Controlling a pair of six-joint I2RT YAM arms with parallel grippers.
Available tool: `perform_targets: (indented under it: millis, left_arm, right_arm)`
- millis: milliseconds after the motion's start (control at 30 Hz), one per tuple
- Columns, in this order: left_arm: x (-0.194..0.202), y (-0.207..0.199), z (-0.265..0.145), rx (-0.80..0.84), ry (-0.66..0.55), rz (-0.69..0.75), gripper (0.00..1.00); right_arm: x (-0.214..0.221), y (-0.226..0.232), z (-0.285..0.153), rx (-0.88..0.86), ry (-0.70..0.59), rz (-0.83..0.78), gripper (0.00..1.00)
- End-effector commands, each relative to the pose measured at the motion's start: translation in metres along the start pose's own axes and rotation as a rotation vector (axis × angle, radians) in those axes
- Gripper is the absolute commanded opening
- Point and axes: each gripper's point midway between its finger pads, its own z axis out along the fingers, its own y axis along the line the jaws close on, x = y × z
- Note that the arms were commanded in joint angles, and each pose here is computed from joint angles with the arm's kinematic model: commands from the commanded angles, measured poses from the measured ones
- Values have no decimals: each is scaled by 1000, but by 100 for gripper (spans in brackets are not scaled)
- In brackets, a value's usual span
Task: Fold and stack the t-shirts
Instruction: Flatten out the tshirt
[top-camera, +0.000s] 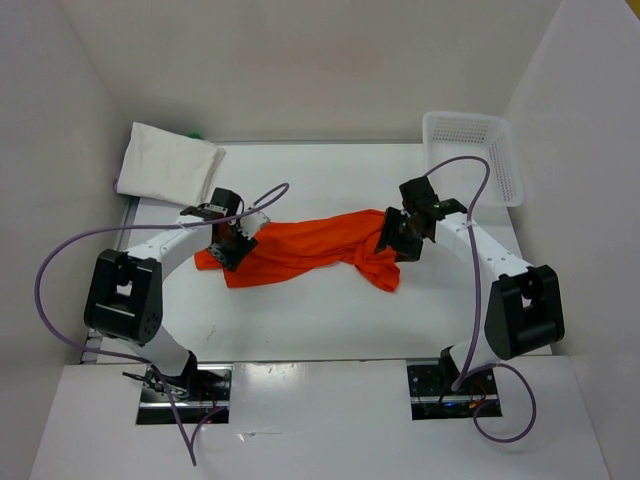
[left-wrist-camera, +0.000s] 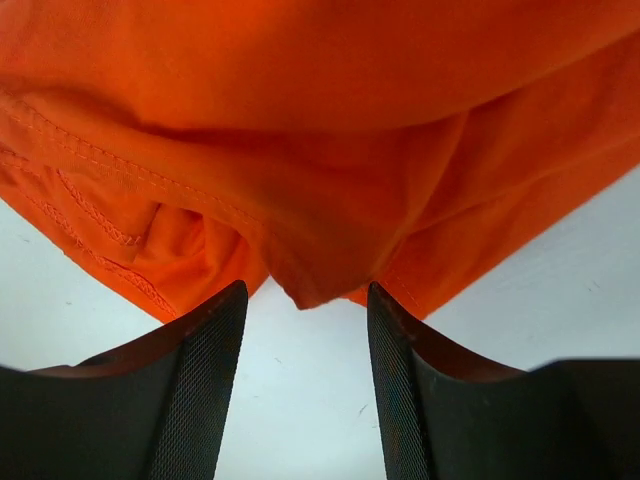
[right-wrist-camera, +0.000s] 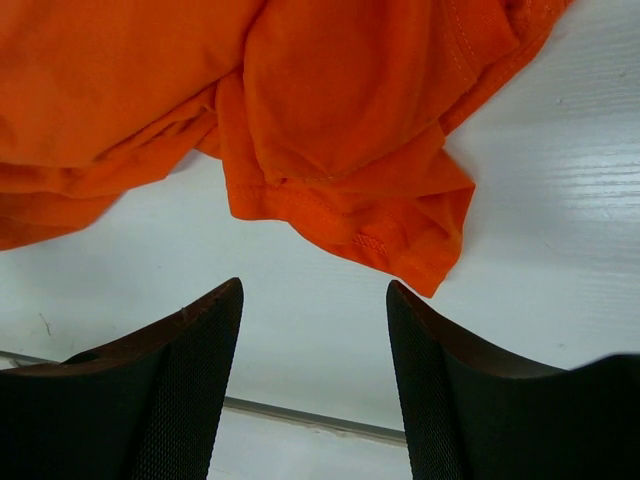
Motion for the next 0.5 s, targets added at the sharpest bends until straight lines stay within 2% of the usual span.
perform_targets:
  millis: [0, 167, 300, 367, 467]
  left_arm:
    - [-4, 0, 10, -9, -3, -23, 59]
    - [4, 1, 18, -20, 33, -23, 57]
    - [3, -3, 22, 8, 27, -23, 41]
    - [-3, -9, 21, 35, 24, -15, 26]
    - [-3, -15, 24, 70, 24, -27, 6]
  right_arm:
    - [-8, 9, 2, -32, -39, -2, 65]
    - [-11, 9, 2, -22, -42, -11, 65]
    - [-12, 9, 5, -21, -41, -10, 65]
    - [-5, 5, 14, -8, -6, -6, 65]
    - [-2, 3, 15, -3, 2, -5, 70]
